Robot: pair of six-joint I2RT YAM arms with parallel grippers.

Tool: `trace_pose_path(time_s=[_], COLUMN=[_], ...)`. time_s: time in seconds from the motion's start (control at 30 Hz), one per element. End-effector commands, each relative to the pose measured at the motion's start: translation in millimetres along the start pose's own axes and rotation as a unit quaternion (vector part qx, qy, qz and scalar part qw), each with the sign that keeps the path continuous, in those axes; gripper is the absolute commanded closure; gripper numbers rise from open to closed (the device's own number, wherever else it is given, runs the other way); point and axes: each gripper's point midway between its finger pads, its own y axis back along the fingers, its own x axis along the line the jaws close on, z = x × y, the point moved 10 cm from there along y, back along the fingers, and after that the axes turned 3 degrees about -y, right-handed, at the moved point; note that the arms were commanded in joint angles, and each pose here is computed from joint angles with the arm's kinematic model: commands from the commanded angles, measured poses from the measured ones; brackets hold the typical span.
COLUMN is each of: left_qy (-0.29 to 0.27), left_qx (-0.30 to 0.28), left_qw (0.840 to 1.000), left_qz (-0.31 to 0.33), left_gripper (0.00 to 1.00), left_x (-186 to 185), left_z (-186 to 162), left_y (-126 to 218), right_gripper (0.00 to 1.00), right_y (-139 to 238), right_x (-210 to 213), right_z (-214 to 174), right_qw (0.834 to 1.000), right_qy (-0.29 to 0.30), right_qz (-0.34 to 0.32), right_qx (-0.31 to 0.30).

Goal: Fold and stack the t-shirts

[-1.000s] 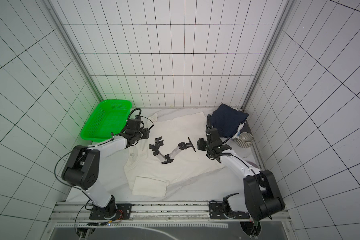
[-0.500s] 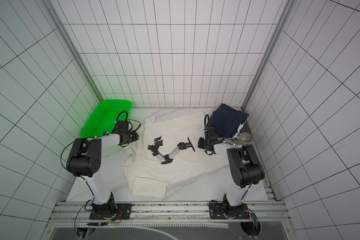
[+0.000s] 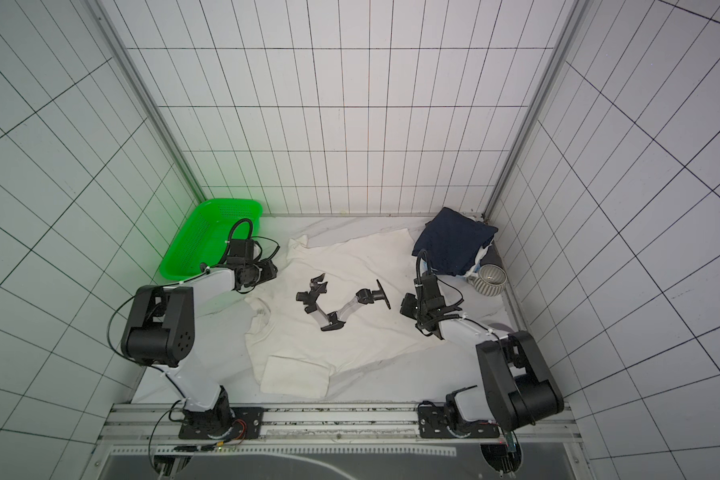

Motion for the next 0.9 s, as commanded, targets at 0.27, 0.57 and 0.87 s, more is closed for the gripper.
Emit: trace_pose_path(time_s=[0.27,0.57,0.87], left_qy=[-0.02,0.022,0.006], left_qx=[0.01,0.012,-0.08], left_qw=[0.999,0.998,0.995], left_qz=[0.047,0.058,-0.053], left_gripper=[0.45,0.5,1.0], left_x=[-46.4,-31.9,-72.3], left_z=[77.5,90.7,132.2], left_y=[-94.8,-132.9,-48.1], right_gripper=[0.64,0.64,0.64], right_y=[8.3,12.5,7.8], right_x=[19.5,20.1,23.9], right_z=[12.4,14.7,19.8], right_qw=[0.999,0.998,0.998], right_qy=[0.031,0.052,0.055], right_qz=[0.03,0.029,0.037], right_qx=[0.003,-0.002,0.002])
